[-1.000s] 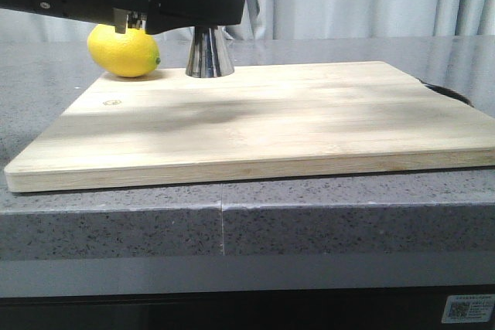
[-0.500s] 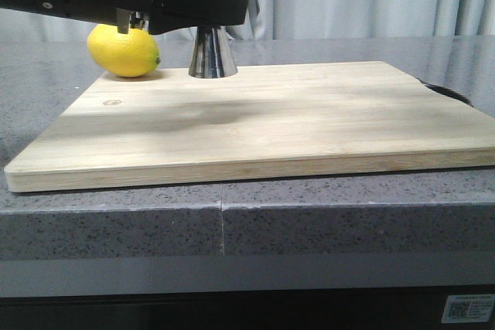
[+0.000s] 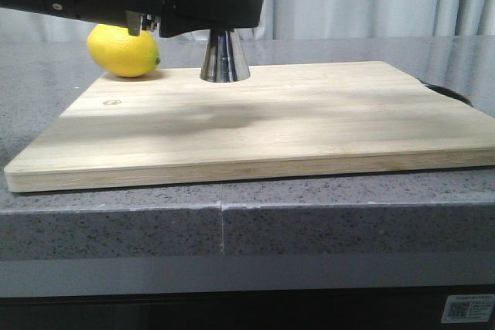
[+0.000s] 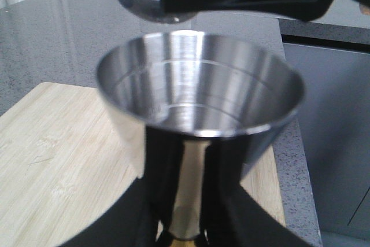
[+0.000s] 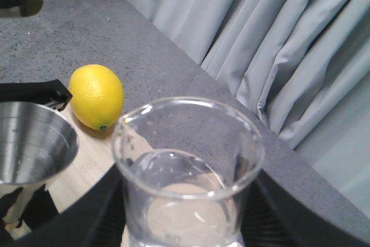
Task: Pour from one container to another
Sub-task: 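Tilt the beaker with the right gripper toward the jigger mouth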
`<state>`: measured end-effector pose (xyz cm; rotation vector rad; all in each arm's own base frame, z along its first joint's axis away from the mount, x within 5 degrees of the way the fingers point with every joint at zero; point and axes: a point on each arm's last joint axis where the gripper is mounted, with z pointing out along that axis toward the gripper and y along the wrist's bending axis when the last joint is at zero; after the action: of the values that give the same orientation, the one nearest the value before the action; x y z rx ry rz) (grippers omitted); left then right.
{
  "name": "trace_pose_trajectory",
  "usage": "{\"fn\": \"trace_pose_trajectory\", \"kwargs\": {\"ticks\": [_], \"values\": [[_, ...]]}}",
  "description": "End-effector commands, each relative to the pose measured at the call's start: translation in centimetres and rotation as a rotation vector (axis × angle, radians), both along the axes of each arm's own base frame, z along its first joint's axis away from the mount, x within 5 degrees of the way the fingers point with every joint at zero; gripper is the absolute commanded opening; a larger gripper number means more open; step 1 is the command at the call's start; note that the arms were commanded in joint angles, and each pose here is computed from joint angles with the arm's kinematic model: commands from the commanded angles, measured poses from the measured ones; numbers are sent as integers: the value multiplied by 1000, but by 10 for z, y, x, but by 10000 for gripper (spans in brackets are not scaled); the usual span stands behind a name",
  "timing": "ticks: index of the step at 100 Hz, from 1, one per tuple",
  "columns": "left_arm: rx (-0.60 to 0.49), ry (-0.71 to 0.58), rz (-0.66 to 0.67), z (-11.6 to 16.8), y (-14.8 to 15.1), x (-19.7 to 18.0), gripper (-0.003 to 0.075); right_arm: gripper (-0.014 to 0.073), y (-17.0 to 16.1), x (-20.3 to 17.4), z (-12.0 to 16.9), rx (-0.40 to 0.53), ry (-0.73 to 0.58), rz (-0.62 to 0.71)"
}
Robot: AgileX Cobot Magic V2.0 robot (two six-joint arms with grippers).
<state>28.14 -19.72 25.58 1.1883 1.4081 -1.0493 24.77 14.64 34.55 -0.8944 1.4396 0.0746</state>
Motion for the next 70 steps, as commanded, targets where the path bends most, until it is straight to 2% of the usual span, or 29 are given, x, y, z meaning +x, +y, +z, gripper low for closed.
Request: {"fn": "trace_pose_trajectory", "kwargs": {"ticks": [1, 33, 51, 70], "values": [[-110, -42, -34, 28, -4, -6, 59, 206, 2, -9, 33, 52, -126, 44], [-109, -42, -42, 28, -6, -8, 58, 206, 9, -12, 42, -8, -168, 70], [-107, -43, -43, 27, -6, -8, 20, 206, 11, -13, 40, -46, -171, 76], [-107, -43, -43, 27, -6, -8, 19, 206, 11, -13, 39, -73, -179, 76]]}}
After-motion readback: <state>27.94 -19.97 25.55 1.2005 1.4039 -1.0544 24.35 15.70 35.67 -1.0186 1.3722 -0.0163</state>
